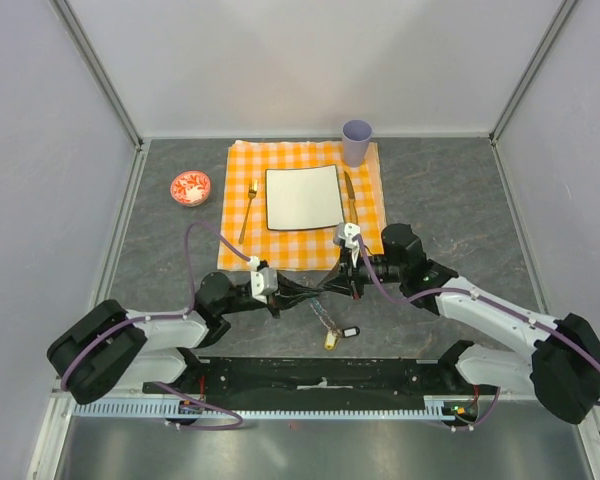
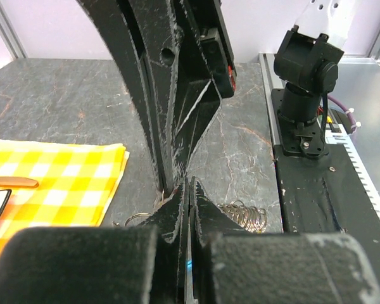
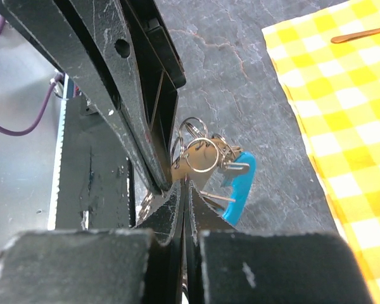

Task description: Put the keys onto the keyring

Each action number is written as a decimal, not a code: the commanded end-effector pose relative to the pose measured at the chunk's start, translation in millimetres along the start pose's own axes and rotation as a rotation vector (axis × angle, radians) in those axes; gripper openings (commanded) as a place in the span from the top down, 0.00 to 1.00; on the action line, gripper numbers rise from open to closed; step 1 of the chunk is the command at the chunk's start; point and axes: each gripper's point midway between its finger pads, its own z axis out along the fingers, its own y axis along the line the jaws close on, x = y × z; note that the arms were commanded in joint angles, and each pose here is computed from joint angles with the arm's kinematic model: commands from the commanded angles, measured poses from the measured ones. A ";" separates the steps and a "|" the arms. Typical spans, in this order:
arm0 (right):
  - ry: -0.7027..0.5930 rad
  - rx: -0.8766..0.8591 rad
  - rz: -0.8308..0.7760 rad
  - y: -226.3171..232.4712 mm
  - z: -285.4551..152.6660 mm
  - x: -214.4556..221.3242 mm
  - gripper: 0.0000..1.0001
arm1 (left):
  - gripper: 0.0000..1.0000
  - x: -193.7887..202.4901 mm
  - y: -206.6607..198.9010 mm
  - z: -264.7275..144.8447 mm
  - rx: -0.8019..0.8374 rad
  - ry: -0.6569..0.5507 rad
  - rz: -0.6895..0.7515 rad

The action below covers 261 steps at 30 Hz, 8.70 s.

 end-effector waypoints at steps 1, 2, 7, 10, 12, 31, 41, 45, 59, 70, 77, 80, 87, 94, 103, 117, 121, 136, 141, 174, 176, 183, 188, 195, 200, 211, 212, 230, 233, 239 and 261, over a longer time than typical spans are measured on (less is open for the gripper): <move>0.002 0.071 -0.089 -3.8 -11.9 -17.2 1.00 | 0.98 -17.6 -0.8 -3.7 -0.001 -0.077 0.038; 0.007 0.075 -0.091 -3.0 -13.4 -16.7 1.00 | 0.98 -20.3 0.9 -3.6 -0.006 -0.090 0.043; 0.043 0.081 -0.100 4.5 -24.2 -9.6 1.00 | 0.98 -25.2 -1.6 -3.2 0.019 -0.129 0.017; 0.031 0.051 -0.117 11.2 -25.3 -10.1 1.00 | 0.98 -28.5 -3.0 -1.5 0.039 -0.147 0.010; 0.021 0.042 -0.126 12.0 -24.8 -11.6 1.00 | 0.98 -28.5 -4.5 -1.2 0.049 -0.147 0.005; 0.002 -0.043 -0.118 18.0 -14.6 -10.9 1.00 | 0.98 -35.1 -6.6 0.2 0.073 -0.149 0.023; 0.019 -0.054 -0.119 20.9 -16.1 -7.8 1.00 | 0.98 -35.5 -5.7 0.6 0.069 -0.148 0.024; 0.022 -0.064 -0.116 22.3 -15.9 -6.9 1.00 | 0.98 -35.4 -5.7 0.4 0.069 -0.145 0.027; 0.022 -0.073 -0.126 23.6 -16.1 -7.4 1.00 | 0.98 -35.7 -6.4 0.8 0.075 -0.144 0.026; 0.006 -0.100 -0.138 26.7 -14.0 -11.3 1.00 | 0.98 -37.5 -8.6 1.6 0.091 -0.147 0.024; -0.002 -0.119 -0.154 30.7 -15.5 -12.5 1.00 | 0.98 -38.2 -9.6 2.2 0.101 -0.147 0.026; -0.006 -0.136 -0.162 33.5 -15.8 -13.0 1.00 | 0.98 -38.3 -10.5 2.6 0.108 -0.147 0.024; -0.020 -0.172 -0.184 38.3 -15.2 -16.9 1.00 | 0.98 -39.7 -13.1 3.8 0.132 -0.148 0.031; -0.016 -0.192 -0.180 38.6 -12.7 -15.6 1.00 | 0.98 -43.1 -15.5 4.3 0.150 -0.154 0.045; -0.033 -0.188 -0.183 34.3 -7.7 -18.3 1.00 | 0.98 -44.2 -18.0 6.7 0.180 -0.154 0.046; -0.036 -0.184 -0.176 32.8 -6.4 -20.4 1.00 | 0.98 -43.1 -17.8 8.0 0.184 -0.158 0.031; -0.036 -0.182 -0.178 35.5 -9.4 -23.8 1.00 | 0.98 -41.2 -14.0 8.4 0.162 -0.144 0.032; -0.009 -0.130 -0.137 30.6 -12.2 -18.3 0.99 | 0.98 -42.1 -3.8 6.0 0.090 -0.135 0.041; -0.010 -0.117 -0.141 29.5 -11.8 -18.8 1.00 | 0.98 -41.8 1.6 7.9 0.063 -0.124 0.018; 0.066 -0.039 -0.198 25.9 -10.0 -8.1 1.00 | 0.98 -41.7 34.3 4.3 -0.149 -0.111 -0.069; 0.069 -0.036 -0.196 25.3 -9.2 -6.4 1.00 | 0.98 -42.3 34.6 2.7 -0.159 -0.117 -0.075; 0.059 0.022 -0.189 16.7 -9.0 -9.2 1.00 | 0.98 -44.9 29.6 0.9 -0.141 -0.142 -0.070; 0.046 0.147 -0.177 -0.6 -15.1 -11.4 1.00 | 0.98 -43.6 20.5 1.0 -0.089 -0.143 -0.047; 0.069 0.263 -0.060 -19.6 -18.5 1.4 1.00 | 0.98 -43.3 17.7 0.6 -0.073 -0.153 -0.029; 0.152 0.375 0.102 -27.9 -31.1 16.4 1.00 | 0.98 -50.3 26.9 -6.8 -0.150 -0.181 0.004; 0.526 0.604 0.501 -11.4 -81.4 71.0 1.00 | 0.98 -63.1 41.2 -39.1 -0.333 -0.165 0.129; 0.577 0.625 0.519 -9.6 -88.0 78.0 1.00 | 0.98 -63.8 43.5 -41.7 -0.354 -0.167 0.135; 0.592 0.679 0.417 -98.7 -17.8 126.3 1.00 | 0.98 -64.2 43.4 -48.1 -0.379 -0.170 0.138; 0.580 0.680 0.400 -103.2 -15.4 132.5 1.00 | 0.98 -63.2 43.0 -46.3 -0.370 -0.165 0.138; 0.531 0.647 0.393 -99.7 -10.2 138.8 0.99 | 0.98 -60.9 42.3 -44.9 -0.361 -0.158 0.133; 0.443 0.611 0.423 -81.8 -14.2 123.2 0.81 | 0.98 -59.4 37.9 -42.0 -0.331 -0.156 0.122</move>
